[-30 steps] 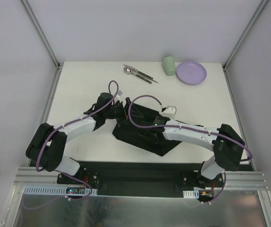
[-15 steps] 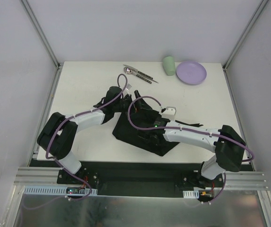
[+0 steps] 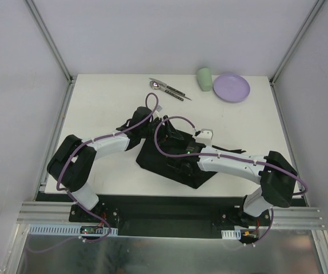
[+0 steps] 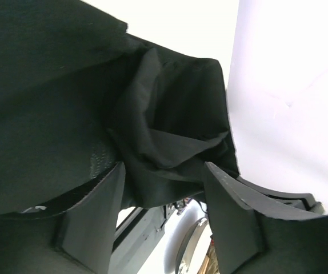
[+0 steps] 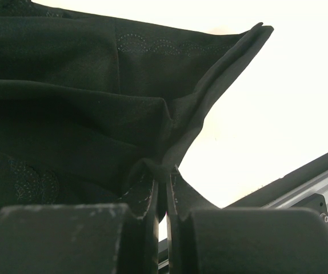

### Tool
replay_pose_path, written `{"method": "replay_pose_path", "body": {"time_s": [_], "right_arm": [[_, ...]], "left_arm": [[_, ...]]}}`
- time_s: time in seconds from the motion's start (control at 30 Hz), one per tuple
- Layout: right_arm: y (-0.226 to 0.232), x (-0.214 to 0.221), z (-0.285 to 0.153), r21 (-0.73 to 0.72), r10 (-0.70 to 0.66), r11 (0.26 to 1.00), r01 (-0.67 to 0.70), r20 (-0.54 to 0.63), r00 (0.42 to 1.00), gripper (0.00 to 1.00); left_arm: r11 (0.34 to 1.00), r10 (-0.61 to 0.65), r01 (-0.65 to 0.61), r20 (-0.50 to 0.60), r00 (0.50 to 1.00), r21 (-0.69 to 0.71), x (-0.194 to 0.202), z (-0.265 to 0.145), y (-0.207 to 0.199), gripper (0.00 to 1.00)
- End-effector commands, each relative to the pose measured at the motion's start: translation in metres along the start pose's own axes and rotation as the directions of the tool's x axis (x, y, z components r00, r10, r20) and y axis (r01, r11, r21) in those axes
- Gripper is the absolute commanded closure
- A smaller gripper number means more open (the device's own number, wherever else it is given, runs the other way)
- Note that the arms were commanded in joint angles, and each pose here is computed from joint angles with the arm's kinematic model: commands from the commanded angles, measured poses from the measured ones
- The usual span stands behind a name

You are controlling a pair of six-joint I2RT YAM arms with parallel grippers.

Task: Set the dinner table for one person
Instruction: Flatten out the napkin at the center of the board.

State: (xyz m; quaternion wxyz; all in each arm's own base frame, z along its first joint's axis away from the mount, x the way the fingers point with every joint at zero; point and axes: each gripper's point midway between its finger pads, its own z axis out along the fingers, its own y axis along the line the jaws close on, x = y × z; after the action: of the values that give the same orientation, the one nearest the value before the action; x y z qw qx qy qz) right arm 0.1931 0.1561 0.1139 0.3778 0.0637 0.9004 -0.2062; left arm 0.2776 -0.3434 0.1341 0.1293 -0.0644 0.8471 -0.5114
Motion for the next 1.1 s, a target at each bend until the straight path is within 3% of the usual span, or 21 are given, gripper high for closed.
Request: {"method": "replay_pose_path", "body": {"time_s": [0.0, 0.63, 0.9, 1.07], "right_arm": [[-0.005, -0.011, -0.008, 0.006, 0.009, 1.0, -0.01, 0.029, 1.0, 0.99], [0.001, -0.008, -0.013, -0.01, -0.003, 1.0, 0.003, 0.039, 0.999, 0.99], [0.0, -0.008, -0.014, -0.009, 0.0, 1.0, 0.0, 0.043, 0.999, 0.99], [-0.001, -0.007, -0.014, -0.008, -0.003, 1.0, 0.003, 0.044, 0.999, 0.99]], "left_arm": [[0.999, 0.029, -0.029, 0.014, 0.999, -0.029, -0.001, 0.0, 0.003, 0.46], [0.997, 0.02, -0.017, 0.05, 0.999, -0.071, -0.019, 0.012, 0.004, 0.5], [0.997, 0.014, -0.011, 0.044, 0.999, -0.073, -0.021, 0.016, 0.003, 0.69], [0.997, 0.01, -0.007, 0.04, 0.999, -0.077, -0.019, 0.017, 0.005, 0.7]]}}
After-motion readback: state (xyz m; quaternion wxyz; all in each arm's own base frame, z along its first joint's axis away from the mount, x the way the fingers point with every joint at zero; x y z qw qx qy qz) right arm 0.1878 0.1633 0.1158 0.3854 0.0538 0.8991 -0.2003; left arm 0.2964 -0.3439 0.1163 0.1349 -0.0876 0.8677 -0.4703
